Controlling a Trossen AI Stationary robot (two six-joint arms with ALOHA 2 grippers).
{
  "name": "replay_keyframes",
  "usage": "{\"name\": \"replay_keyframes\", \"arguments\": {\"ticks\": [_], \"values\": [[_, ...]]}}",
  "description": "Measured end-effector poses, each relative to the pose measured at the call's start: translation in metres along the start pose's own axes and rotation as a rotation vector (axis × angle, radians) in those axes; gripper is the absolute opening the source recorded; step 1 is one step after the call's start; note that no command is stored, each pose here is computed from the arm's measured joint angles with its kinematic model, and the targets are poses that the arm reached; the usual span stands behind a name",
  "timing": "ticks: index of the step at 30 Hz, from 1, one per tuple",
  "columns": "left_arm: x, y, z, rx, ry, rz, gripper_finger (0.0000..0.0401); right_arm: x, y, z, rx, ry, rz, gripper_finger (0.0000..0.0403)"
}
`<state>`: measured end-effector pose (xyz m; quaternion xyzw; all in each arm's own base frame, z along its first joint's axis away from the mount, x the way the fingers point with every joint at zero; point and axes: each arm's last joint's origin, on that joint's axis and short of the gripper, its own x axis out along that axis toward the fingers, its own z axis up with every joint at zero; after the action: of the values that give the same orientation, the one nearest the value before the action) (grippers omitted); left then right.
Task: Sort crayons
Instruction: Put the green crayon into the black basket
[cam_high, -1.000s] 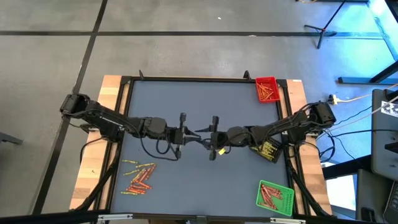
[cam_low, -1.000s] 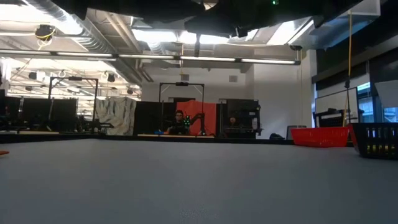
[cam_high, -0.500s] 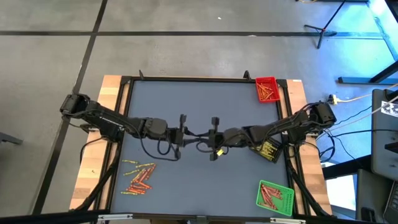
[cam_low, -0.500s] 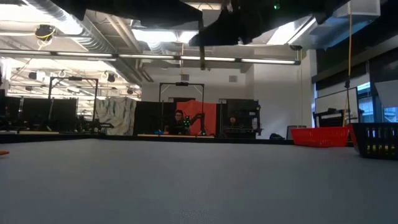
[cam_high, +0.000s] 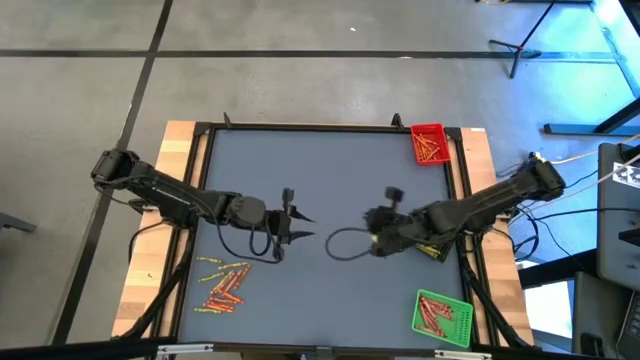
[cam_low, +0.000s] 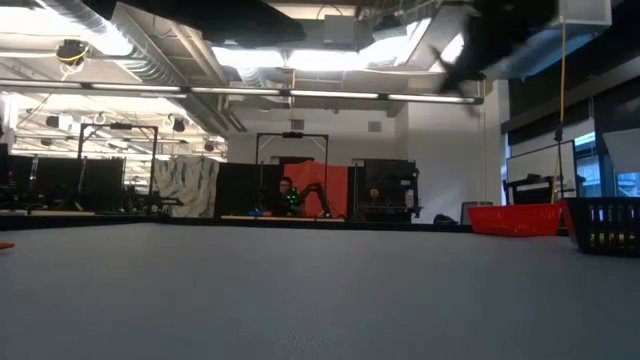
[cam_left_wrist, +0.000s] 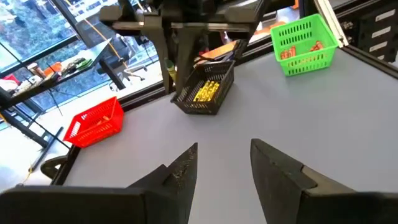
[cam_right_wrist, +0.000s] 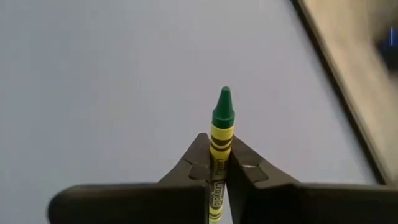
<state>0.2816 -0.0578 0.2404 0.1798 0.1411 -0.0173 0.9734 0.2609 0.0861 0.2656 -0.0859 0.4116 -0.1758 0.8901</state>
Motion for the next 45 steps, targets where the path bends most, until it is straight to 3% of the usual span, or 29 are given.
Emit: {"name": "replay_keyframes", "arguments": {"ticks": [7,12,18,29,35,39,45], "values": [[0.000,0.000,0.000,0.004,0.000,0.001,0.0132,-0.026,-0.015,-0.041,0.230,0.309,-0.135,0.0037],[0.000,0.000,0.000,0.008,0.002,0.000,0.0132,-0.031,-0.010,-0.061,0.308,0.453,-0.143,0.0032],[0.000,0.000,0.000,0.001,0.003,0.000,0.0132,-0.019,0.001,-0.096,0.365,0.640,-0.093,0.0017],[0.000,0.000,0.000,-0.003,0.003,0.000,0.0132,-0.006,0.002,-0.123,0.383,0.759,-0.092,0.0089],[0.000,0.000,0.000,-0.005,0.002,0.000,0.0132,-0.018,0.000,-0.099,0.359,0.663,-0.113,0.0149],[0.000,-0.001,-0.004,-0.062,0.039,-0.009,0.0132,-0.030,0.005,-0.069,0.267,0.360,-0.112,0.0166],[-0.007,-0.015,-0.029,-0.171,0.318,-0.101,0.0132,-0.024,0.019,-0.041,0.076,-0.020,-0.099,0.0170]]}}
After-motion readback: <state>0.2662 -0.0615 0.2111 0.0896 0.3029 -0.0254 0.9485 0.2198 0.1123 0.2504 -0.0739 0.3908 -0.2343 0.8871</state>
